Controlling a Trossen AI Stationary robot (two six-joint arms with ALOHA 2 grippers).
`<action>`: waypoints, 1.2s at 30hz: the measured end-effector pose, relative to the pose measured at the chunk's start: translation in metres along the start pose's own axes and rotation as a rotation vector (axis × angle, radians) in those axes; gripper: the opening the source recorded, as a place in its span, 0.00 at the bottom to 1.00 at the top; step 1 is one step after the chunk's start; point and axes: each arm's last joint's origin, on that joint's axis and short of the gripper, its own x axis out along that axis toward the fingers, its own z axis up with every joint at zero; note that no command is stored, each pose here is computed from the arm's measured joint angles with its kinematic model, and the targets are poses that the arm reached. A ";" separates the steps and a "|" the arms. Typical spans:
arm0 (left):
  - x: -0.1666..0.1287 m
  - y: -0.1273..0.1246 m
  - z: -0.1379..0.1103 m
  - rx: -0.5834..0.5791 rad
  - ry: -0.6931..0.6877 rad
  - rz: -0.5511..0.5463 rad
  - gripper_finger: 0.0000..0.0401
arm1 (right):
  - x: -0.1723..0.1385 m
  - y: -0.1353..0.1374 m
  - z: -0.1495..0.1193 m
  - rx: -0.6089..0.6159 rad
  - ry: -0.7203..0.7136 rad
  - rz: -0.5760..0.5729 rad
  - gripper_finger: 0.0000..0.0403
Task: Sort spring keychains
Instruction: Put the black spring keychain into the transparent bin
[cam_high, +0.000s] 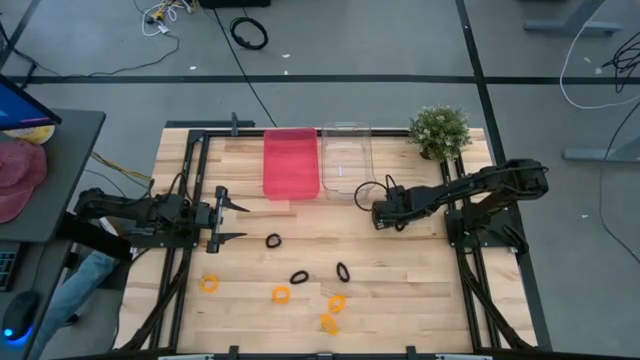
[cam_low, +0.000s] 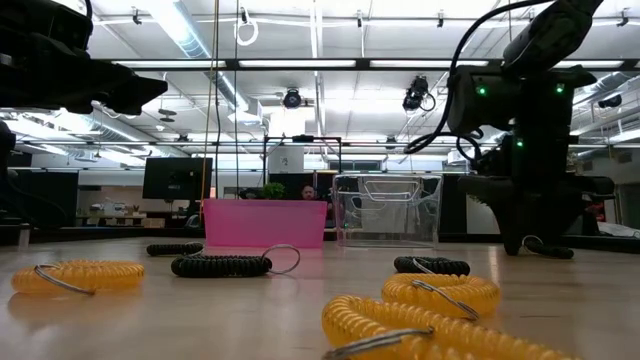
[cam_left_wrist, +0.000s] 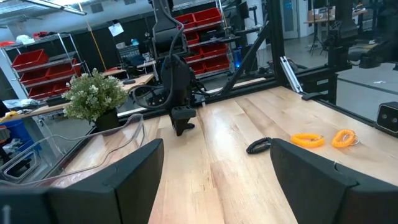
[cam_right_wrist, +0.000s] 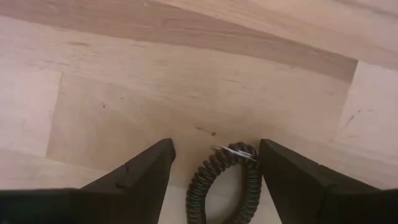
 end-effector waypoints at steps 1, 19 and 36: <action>0.000 0.000 0.000 0.000 0.000 0.000 0.74 | 0.000 0.000 0.000 -0.001 0.000 0.000 0.61; 0.000 0.000 0.000 0.000 0.000 0.000 0.74 | 0.000 0.001 -0.002 -0.071 0.050 0.021 0.13; 0.000 0.000 0.000 0.000 0.000 0.000 0.74 | -0.011 -0.002 -0.002 -0.136 0.043 0.070 0.04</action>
